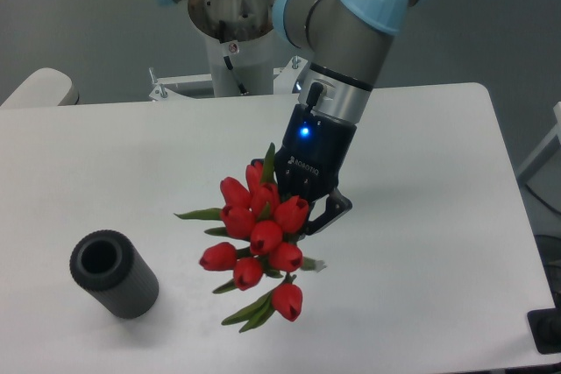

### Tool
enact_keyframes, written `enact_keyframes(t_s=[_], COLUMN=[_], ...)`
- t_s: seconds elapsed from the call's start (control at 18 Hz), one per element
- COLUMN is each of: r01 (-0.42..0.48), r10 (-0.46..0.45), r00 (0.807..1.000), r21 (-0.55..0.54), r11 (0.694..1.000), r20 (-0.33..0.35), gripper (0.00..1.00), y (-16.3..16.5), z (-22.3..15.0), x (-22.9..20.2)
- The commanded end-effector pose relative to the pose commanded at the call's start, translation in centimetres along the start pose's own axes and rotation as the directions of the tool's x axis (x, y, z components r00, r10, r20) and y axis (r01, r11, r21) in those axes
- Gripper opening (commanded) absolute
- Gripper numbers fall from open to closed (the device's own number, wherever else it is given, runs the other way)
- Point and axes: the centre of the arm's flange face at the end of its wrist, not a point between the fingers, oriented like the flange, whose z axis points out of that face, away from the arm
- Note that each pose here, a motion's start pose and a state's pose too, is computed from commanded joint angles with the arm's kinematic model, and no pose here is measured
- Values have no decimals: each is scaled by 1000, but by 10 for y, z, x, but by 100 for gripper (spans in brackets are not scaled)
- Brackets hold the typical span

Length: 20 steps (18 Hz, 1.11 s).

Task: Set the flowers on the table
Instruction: 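Carry the red tulip bouquet with the gripper, tilting the stems downward, then lower the tulip bouquet and lay it flat on the table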

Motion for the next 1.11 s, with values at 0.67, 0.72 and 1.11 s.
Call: enact_keyframes(t_s=[0.67, 0.72, 1.11], r01=[-421, -441, -548], r10=[394, 404, 435], r00=[907, 897, 835], r21=[-382, -407, -432], r11=[823, 800, 716], r20=[-149, -178, -338], gripper=[28, 28, 28], y=[48, 57, 98], z=[33, 37, 55], x=[73, 81, 136])
